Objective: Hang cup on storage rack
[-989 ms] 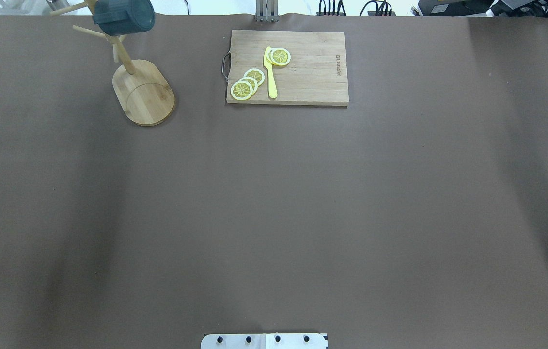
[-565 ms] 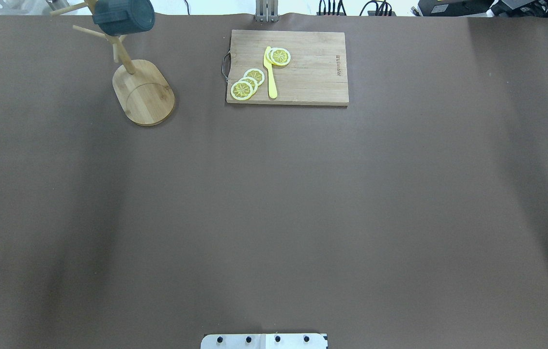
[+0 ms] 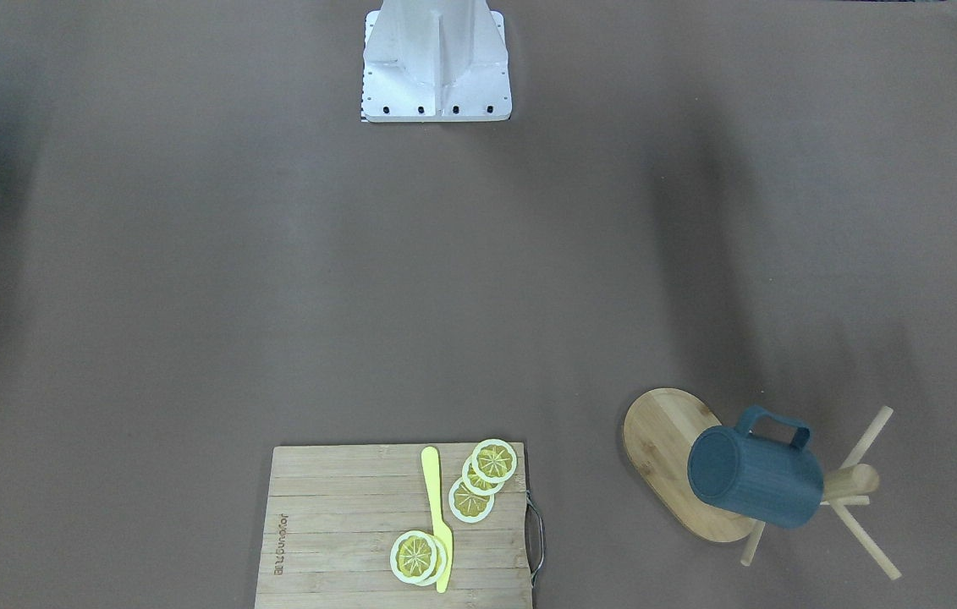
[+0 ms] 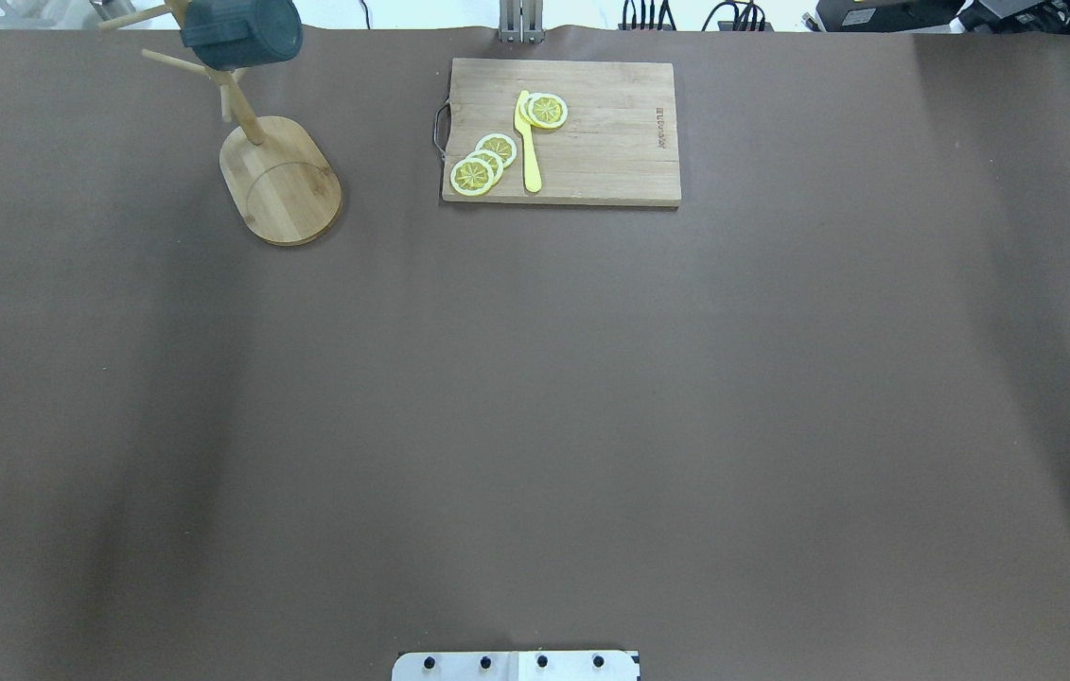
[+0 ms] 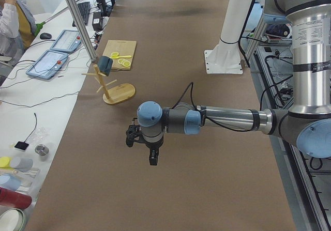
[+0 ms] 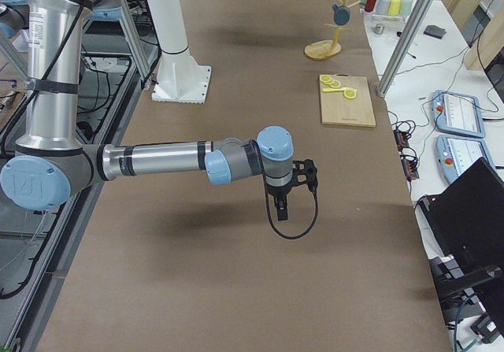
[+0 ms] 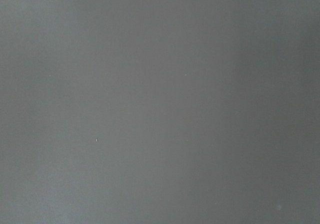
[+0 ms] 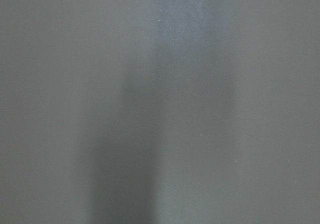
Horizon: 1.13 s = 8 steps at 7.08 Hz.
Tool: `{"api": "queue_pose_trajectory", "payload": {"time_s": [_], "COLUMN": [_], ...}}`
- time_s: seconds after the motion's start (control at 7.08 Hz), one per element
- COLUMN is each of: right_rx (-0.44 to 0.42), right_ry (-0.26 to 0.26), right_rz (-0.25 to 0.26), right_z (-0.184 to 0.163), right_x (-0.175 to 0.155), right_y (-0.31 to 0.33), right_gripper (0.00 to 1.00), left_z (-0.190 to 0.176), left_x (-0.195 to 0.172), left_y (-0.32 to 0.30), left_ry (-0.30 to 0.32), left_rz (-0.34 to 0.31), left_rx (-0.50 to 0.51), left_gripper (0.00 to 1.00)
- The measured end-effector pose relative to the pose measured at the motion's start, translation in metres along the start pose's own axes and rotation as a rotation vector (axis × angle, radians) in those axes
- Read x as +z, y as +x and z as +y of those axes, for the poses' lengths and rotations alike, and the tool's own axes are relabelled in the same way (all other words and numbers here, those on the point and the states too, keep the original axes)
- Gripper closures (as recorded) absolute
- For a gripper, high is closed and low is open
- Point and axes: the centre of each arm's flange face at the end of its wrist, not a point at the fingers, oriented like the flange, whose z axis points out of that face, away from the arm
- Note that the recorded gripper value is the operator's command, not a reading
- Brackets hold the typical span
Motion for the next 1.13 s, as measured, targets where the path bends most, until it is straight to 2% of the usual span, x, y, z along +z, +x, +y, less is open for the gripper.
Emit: {"api": "queue_pose_trajectory", "payload": {"time_s": [0.57, 1.13], "right_rx": [-0.002, -0.002], "right_ry": [0.002, 0.003], "right_rz": [0.0, 0.0], "right_z": [0.0, 0.0007], "right_x": [-0.0001, -0.0001], "right_y": [-0.0002, 0.0003], "right_gripper": [0.0, 0.0], "left_z": [0.0, -0.0021], "left_x": [-0.0031, 0.0031], "left_y": [0.0019, -0.0039], "left_ry": [0.051, 0.047], "left_rz": [-0.004, -0.006], "left_rx": [0.053, 0.052], "left_gripper": [0.02, 0.02]}}
